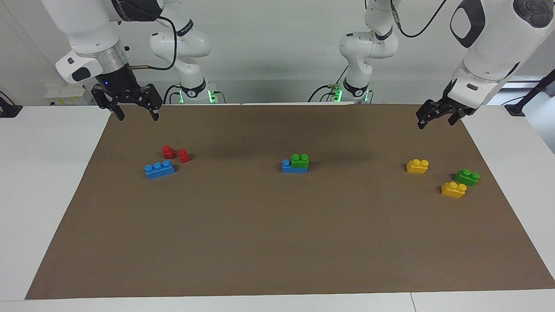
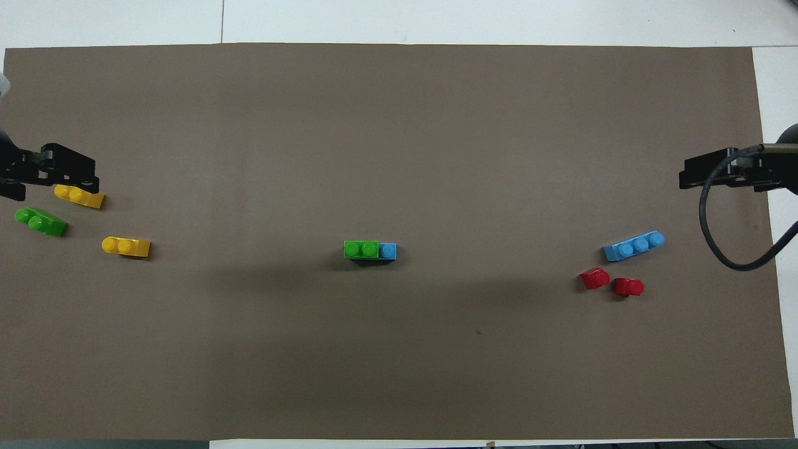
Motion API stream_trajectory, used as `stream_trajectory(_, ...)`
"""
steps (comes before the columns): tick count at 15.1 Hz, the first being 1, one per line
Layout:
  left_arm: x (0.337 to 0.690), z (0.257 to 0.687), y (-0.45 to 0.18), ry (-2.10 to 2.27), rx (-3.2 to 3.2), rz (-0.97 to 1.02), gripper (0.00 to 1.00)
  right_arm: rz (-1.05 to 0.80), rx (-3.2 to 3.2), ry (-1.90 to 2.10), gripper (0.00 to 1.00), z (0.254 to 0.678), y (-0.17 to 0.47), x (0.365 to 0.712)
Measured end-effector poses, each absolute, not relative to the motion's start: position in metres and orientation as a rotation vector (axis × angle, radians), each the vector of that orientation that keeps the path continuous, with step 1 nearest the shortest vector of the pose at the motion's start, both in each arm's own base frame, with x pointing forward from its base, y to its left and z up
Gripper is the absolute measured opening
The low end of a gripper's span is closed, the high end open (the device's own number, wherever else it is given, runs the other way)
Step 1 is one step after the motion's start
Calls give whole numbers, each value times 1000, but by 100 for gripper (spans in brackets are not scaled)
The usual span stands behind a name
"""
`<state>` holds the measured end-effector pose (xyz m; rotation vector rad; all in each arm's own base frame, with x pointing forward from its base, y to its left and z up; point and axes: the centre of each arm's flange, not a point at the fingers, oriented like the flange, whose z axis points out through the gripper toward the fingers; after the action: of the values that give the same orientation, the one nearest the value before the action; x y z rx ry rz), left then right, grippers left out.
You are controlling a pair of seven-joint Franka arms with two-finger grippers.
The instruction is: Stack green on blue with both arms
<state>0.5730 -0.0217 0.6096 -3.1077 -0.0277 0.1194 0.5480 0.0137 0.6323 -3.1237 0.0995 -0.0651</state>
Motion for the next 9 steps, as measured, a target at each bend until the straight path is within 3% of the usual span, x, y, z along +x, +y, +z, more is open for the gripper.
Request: stream_trajectory(9, 578, 617, -17, -11, -3166, 46, 100, -11, -3126, 97, 100, 624, 15, 548)
